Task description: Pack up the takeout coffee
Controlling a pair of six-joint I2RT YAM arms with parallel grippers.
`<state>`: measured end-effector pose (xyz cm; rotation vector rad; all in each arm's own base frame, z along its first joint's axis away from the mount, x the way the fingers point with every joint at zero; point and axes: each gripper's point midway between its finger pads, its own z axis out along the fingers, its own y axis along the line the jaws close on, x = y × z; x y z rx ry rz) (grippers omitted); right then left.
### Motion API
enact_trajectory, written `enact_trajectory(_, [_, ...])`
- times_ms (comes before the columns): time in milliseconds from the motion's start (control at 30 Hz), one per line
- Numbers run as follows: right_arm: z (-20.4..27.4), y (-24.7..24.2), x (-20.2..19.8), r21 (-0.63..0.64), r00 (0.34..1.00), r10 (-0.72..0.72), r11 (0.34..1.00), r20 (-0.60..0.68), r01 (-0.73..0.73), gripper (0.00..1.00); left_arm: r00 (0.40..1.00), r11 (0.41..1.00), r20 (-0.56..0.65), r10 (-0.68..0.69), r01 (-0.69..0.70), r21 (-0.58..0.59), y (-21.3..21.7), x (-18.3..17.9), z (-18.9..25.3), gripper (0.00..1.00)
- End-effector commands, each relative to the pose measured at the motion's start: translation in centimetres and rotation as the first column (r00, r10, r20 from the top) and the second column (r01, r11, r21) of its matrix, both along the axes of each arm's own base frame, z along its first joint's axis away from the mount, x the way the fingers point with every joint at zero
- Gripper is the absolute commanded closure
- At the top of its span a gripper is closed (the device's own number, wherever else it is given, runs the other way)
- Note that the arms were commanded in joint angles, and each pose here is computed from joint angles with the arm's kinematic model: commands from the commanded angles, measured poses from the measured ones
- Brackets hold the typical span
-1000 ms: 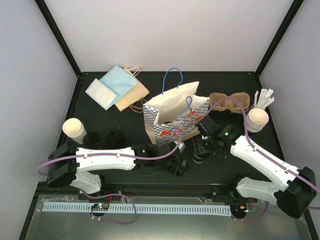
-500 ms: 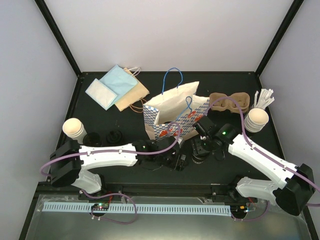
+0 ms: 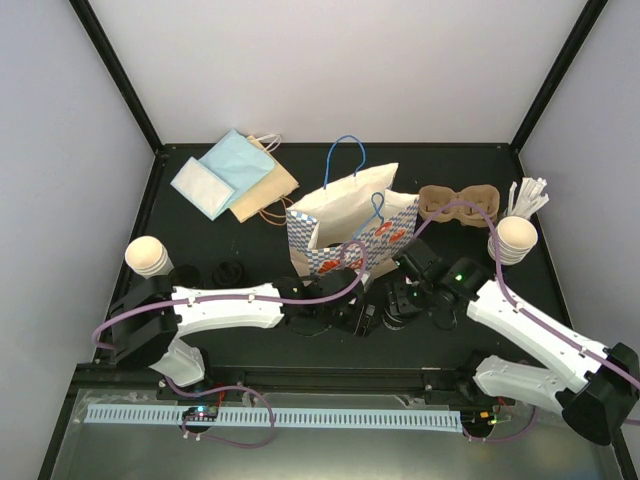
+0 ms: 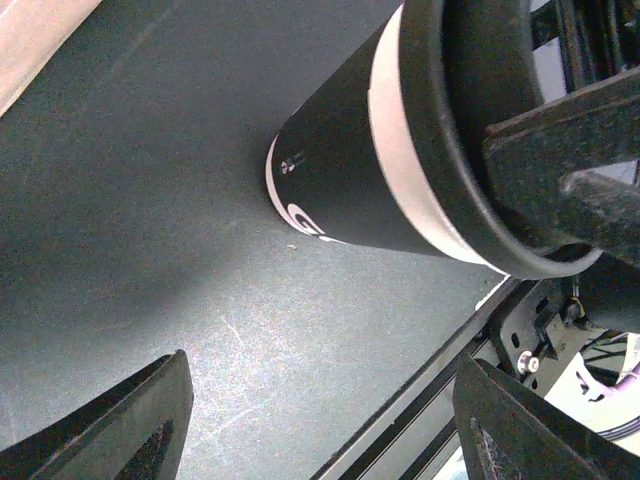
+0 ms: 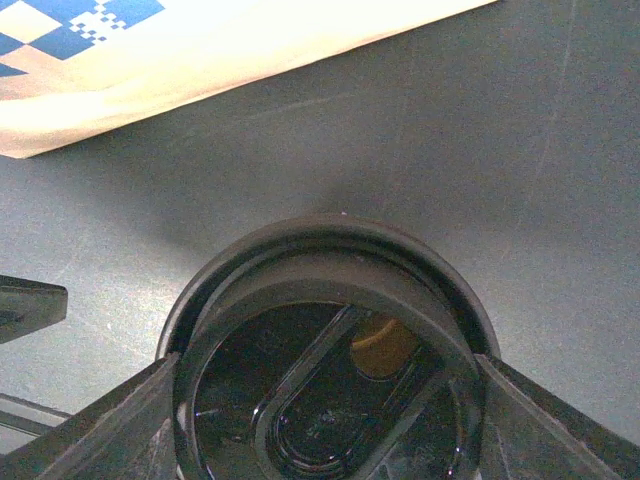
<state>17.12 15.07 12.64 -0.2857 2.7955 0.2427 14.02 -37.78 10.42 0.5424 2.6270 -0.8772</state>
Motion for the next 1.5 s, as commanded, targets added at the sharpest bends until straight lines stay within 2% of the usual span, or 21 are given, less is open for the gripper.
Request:
enact_trajectory(0, [-1.6, 0.2, -2.0, 0.012, 0.995, 0.004, 1.000, -0.095, -0.003, 0.26, 1.000, 0.997, 0.024, -0.013, 0.015, -0.073, -1.8, 0.6, 2.0, 0.26])
enact_trajectory(167, [-1.3, 1.1, -2.7, 0.082, 0.994, 0.022, 0.997, -0.107, -0.013, 0.26, 1.000, 0.996, 0.026, -0.015, 0.017, -0.083, -1.5, 0.5, 2.3, 0.30])
enact_trajectory(433, [-2.1, -0.6, -2.2, -0.048, 0.996, -0.025, 0.999, -0.083, 0.021, 0.26, 0.999, 0.997, 0.034, -0.015, 0.017, -0.081, -1.0, 0.5, 2.1, 0.33])
enact_trajectory(633, [-2.9, -0.9, -2.3, -0.086, 0.996, -0.038, 0.996, -0.078, 0.031, 0.27, 1.000, 0.996, 0.021, -0.005, 0.007, -0.092, -1.0, 0.8, 2.0, 0.37])
enact_trajectory(867, [-3.9, -0.7, -3.1, -0.134, 0.995, -0.021, 0.991, -0.096, 0.008, 0.28, 1.000, 0.996, 0.020, 0.005, -0.003, -0.087, -0.6, 1.1, 1.8, 0.38])
enact_trajectory(1133, [-5.4, -1.3, -4.0, -0.208, 0.991, -0.017, 0.978, -0.132, -0.011, 0.28, 1.000, 0.996, 0.012, 0.026, -0.025, -0.086, 0.4, 1.2, 1.3, 0.40])
enact_trajectory(1467, [-7.2, -1.4, -5.7, -0.236, 0.973, 0.021, 0.969, -0.229, -0.076, 0.28, 1.000, 0.997, 0.003, 0.016, -0.016, -0.082, 0.3, 1.0, 0.9, 0.41])
